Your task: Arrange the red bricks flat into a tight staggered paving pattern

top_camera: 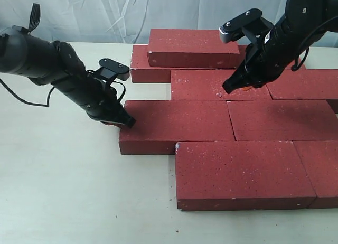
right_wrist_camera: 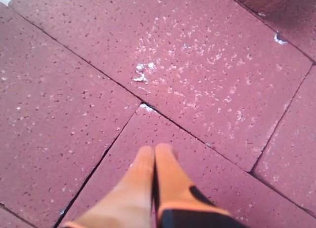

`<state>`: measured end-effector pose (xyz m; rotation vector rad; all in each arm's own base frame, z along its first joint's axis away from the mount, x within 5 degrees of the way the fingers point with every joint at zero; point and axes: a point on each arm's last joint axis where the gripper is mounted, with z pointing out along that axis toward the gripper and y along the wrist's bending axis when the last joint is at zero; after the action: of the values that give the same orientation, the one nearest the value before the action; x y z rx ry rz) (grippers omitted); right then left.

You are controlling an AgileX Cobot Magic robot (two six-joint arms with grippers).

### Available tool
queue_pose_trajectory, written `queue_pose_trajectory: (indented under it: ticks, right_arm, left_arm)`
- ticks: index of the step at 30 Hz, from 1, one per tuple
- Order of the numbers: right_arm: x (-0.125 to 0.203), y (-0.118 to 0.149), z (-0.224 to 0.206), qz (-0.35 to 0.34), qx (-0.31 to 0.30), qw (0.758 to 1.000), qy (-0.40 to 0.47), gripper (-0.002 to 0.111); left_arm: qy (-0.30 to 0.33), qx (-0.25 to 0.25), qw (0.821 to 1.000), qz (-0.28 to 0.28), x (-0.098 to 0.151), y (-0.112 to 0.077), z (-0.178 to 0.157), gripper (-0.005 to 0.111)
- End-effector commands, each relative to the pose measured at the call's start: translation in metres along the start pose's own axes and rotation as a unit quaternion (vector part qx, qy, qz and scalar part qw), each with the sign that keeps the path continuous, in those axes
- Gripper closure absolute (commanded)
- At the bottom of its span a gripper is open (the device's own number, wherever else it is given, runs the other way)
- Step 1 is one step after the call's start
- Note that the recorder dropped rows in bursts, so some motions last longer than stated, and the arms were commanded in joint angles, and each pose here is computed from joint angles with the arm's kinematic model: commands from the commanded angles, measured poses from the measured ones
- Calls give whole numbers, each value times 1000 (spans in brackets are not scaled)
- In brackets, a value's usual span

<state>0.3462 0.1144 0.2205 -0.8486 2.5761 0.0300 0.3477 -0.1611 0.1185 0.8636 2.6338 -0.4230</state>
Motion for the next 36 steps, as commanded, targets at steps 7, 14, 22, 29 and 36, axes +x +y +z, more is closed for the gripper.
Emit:
queue_pose_trajectory:
  ticks: [7, 14, 22, 29, 36]
  right_arm:
    - [0, -1, -2, 3, 3, 1000, -9, 109]
    - [0, -1, -2, 2, 4, 1000, -9, 109]
    - [-1, -2, -2, 3, 6, 1000, -15, 109]
    - [0, 0, -2, 11, -2, 1000, -8, 109]
    - [-5, 2, -3, 4, -14, 999, -33, 109]
  left_arm:
    - [17, 15, 1000, -1, 1, -6, 4, 107]
    - [-2, 5, 1000, -4, -3, 8, -29, 107]
    - [-12, -16, 997, -78, 7, 48, -49, 107]
    - [-5, 23, 998, -59, 5, 25, -42, 107]
    - [9, 30, 999, -19, 4, 18, -54, 107]
